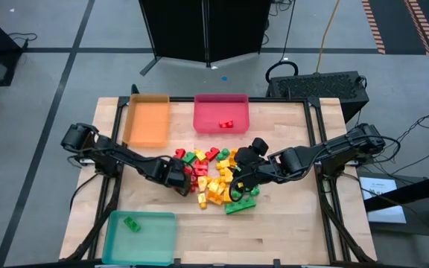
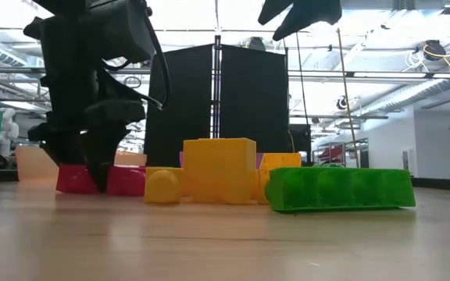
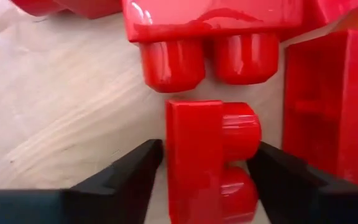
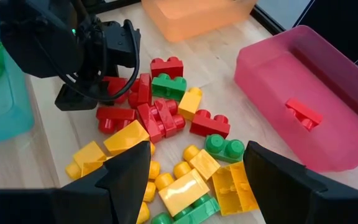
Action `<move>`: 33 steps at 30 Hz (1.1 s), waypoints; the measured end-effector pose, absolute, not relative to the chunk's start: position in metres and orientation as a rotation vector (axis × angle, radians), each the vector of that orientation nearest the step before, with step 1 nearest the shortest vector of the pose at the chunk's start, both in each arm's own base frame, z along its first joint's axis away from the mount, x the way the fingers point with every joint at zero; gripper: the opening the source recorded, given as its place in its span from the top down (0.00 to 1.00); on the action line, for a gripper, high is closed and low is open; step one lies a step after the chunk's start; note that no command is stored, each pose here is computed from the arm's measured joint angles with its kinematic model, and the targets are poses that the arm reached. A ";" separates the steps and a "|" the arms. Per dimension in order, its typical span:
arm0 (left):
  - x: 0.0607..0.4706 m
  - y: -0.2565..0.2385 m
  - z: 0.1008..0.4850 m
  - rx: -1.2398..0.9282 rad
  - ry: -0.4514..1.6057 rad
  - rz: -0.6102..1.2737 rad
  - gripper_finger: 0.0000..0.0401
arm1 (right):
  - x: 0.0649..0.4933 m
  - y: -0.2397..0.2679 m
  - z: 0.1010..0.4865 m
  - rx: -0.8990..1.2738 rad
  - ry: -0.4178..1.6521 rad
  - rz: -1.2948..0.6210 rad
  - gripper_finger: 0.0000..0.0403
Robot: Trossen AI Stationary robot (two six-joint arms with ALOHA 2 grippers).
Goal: Sort blocks
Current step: Put the red game piece into the red bin
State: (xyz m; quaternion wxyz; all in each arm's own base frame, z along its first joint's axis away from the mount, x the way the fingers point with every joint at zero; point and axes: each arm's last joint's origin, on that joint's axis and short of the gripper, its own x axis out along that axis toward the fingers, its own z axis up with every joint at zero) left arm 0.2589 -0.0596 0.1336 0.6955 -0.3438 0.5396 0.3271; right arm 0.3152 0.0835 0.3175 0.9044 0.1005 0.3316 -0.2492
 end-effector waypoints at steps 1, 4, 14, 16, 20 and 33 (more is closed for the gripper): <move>0.259 -0.060 0.134 -0.770 1.205 0.729 0.49 | 0.315 0.083 0.317 0.208 0.685 -0.515 0.38; 0.260 -0.060 0.135 -0.780 1.203 0.711 0.60 | 0.315 0.083 0.317 0.211 0.684 -0.519 0.38; 0.272 -0.051 0.196 -0.840 0.972 0.610 0.60 | 0.301 0.084 0.338 0.261 0.601 -0.519 0.38; 0.274 -0.041 0.213 -0.825 0.896 0.616 0.60 | 0.294 0.081 0.347 0.253 0.557 -0.532 0.38; 0.283 -0.012 0.245 -0.692 0.722 0.659 0.60 | 0.275 0.076 0.368 0.246 0.469 -0.561 0.38; 0.324 0.126 0.236 -0.511 0.400 0.778 0.60 | 0.240 0.062 0.402 0.218 0.338 -0.607 0.38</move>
